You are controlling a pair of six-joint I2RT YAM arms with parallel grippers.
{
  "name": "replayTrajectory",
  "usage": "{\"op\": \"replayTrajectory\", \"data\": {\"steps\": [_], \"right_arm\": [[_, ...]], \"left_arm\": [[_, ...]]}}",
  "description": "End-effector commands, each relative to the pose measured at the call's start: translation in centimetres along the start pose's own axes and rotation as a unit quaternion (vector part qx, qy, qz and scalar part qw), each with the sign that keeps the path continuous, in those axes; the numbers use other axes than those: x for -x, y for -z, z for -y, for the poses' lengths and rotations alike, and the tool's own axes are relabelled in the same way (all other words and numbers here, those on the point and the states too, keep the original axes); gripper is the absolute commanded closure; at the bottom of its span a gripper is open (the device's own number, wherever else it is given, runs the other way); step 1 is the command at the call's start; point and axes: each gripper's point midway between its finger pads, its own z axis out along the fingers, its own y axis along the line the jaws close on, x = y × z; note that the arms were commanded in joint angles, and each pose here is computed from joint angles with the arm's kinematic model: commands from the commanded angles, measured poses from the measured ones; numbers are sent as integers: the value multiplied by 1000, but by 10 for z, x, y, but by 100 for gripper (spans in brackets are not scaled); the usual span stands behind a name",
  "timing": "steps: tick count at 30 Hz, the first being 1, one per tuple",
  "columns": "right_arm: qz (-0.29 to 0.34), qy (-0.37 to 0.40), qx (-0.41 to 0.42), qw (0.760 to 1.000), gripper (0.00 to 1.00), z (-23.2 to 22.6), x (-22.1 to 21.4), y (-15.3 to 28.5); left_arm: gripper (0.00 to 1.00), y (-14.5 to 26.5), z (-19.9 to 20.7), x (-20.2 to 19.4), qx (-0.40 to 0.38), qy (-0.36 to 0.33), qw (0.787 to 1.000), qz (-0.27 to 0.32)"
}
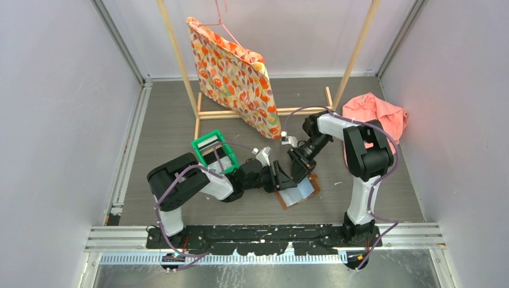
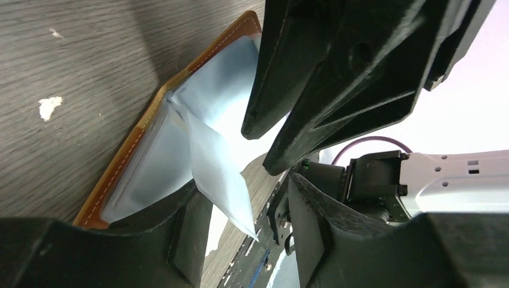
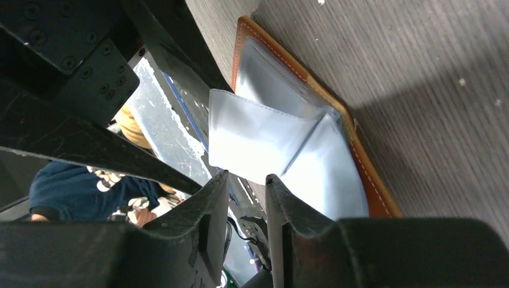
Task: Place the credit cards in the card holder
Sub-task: Open the card holder at the center of the board.
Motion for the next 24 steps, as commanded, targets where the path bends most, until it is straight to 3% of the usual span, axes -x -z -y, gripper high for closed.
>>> {"op": "replayTrajectory", "data": {"steps": [1, 9, 15, 24], "right_arm": [[49, 53, -33, 997, 63, -15, 10, 35], [173, 37, -93, 980, 65, -2, 9, 98], [212, 45, -84, 973, 72, -11, 6, 111], [226, 191, -56, 953, 84, -43, -12, 109]], "left_arm": [[51, -4, 32, 9, -54, -9, 998, 10], [50, -22, 51, 13, -70, -23, 997, -7], [49, -43, 38, 12, -58, -15, 998, -14], [49, -61, 8, 20, -37, 11, 999, -6]]}}
